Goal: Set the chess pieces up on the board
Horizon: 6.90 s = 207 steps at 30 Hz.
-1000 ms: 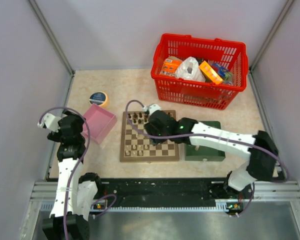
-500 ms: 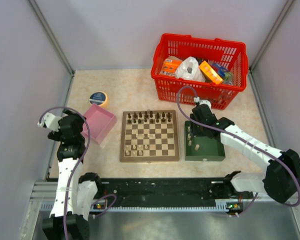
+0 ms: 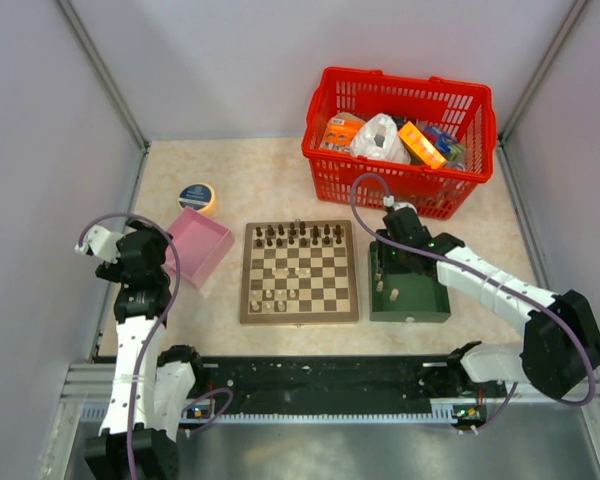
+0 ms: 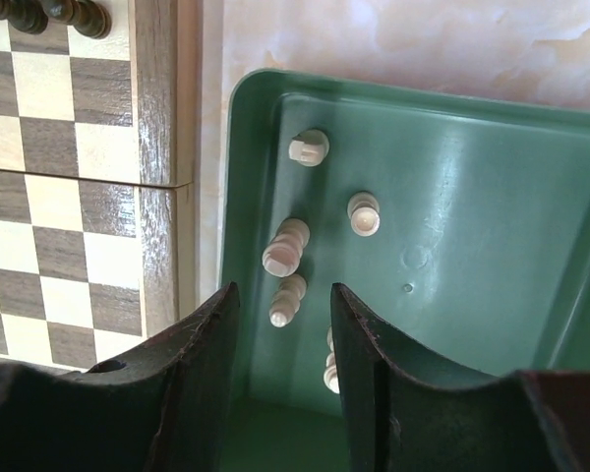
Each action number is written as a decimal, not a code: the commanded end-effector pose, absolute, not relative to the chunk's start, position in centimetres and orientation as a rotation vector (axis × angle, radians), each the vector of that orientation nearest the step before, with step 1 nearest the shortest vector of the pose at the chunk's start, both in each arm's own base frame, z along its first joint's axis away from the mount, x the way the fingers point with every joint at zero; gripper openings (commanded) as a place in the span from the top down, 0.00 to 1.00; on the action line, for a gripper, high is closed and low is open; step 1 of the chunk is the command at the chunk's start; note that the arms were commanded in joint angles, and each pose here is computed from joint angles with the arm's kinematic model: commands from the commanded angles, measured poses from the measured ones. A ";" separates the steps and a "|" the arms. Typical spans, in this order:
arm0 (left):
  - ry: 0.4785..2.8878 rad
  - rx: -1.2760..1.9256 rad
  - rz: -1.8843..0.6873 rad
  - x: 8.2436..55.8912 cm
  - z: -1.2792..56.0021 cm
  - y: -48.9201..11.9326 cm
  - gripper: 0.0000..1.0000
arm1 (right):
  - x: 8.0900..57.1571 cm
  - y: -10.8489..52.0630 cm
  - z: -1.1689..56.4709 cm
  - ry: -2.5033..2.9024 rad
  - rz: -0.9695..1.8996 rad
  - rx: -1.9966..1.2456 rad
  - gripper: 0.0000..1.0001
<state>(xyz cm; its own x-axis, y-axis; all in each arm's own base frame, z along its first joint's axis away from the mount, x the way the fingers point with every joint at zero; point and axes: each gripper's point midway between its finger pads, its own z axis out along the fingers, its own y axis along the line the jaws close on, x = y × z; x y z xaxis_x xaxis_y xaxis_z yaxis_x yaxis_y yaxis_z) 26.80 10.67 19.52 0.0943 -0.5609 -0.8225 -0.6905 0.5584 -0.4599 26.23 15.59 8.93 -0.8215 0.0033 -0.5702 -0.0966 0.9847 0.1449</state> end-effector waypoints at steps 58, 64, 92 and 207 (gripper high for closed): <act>1.519 -1.090 0.086 27.7 20.7 10.7 0.01 | 27.7 15.4 16.6 2.367 0.242 -0.133 0.85; 1.520 -1.088 0.082 27.6 20.8 10.6 0.01 | 26.4 17.6 18.9 2.329 0.343 -0.195 0.85; 1.513 -1.095 0.115 26.8 20.6 11.0 0.01 | 17.3 38.0 11.9 2.361 0.470 -0.746 0.85; 1.510 -1.101 0.147 26.6 20.4 11.6 0.01 | 27.5 44.8 7.6 2.358 0.386 -0.959 0.66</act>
<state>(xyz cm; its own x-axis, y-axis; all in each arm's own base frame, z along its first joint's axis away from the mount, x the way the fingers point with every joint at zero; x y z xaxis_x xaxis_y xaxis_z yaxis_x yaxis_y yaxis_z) 26.34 11.18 19.58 0.1175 -0.5543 -0.8240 -0.6965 0.5454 -0.4662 26.75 43.05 5.74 -0.6175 -0.5686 -0.5435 -0.6964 0.7164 0.0418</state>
